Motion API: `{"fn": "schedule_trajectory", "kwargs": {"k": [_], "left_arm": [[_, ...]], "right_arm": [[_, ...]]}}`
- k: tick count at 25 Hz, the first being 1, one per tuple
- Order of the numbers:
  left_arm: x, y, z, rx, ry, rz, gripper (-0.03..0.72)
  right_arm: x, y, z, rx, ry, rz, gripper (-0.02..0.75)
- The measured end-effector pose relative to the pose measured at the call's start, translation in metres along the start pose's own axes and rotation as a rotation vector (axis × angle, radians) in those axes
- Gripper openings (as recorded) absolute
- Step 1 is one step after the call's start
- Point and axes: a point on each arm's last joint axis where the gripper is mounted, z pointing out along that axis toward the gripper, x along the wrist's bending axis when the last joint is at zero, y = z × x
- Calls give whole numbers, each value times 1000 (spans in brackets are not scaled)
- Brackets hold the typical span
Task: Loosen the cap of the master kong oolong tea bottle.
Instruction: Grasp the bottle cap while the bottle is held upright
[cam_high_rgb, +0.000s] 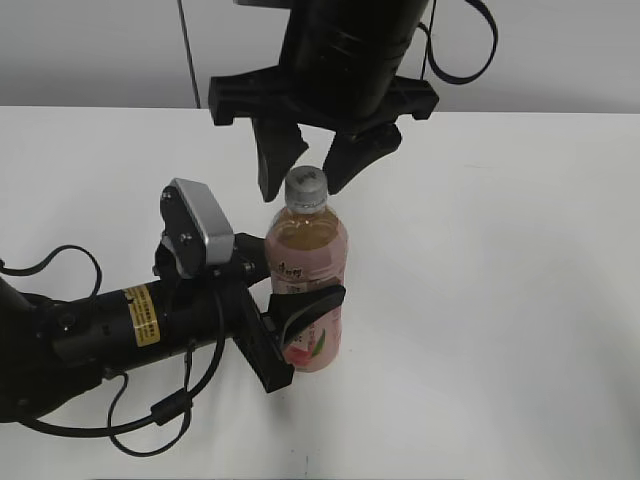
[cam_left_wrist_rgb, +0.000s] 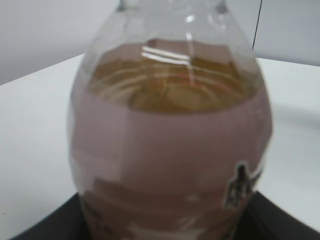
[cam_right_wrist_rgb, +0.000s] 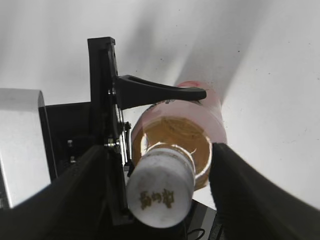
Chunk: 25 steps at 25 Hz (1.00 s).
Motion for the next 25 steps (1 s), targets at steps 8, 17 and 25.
{"fn": "schedule_trajectory", "kwargs": {"k": [8,17,25], "left_arm": [[0,0,0,0,1,-1,374],[0,0,0,0,1,-1,374],[0,0,0,0,4,-6,374]], "right_arm": [[0,0,0,2,-4,-134,297],[1,0,-1,-4,10,-821,286],[4,0,-2,-18,36,-1403,281]]}}
